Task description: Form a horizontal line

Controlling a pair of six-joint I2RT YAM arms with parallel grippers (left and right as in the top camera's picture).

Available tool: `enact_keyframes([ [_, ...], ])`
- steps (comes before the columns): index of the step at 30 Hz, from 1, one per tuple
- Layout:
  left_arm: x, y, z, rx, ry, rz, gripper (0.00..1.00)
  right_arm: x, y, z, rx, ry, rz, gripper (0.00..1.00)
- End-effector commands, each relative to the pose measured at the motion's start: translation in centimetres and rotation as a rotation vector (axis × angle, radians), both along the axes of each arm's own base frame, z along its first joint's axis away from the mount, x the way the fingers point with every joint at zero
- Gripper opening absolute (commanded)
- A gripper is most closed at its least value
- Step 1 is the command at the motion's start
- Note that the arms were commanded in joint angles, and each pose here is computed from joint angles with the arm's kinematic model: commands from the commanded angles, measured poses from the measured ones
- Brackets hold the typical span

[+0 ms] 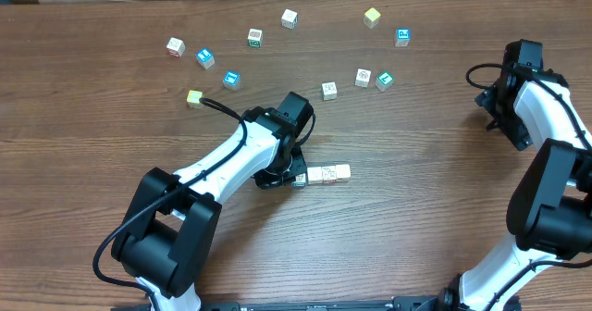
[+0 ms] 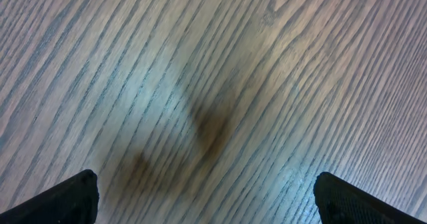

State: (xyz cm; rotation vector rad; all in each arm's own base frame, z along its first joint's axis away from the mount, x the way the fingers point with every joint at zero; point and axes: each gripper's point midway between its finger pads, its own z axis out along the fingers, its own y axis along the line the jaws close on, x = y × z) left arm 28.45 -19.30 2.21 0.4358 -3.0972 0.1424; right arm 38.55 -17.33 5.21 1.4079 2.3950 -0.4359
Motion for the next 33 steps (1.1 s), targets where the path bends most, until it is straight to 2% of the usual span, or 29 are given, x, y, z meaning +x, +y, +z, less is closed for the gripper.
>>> enact_keyframes([
  [1, -0.26, -0.37, -0.25, -0.010, 0.006, 0.005, 0.04, 0.53, -0.29, 0.12, -0.013, -0.006, -0.001, 1.00],
  [33, 0.39, -0.89, -0.18, -0.032, -0.021, 0.001, 0.04, 0.52, -0.29, 0.11, -0.012, -0.005, -0.001, 1.00],
])
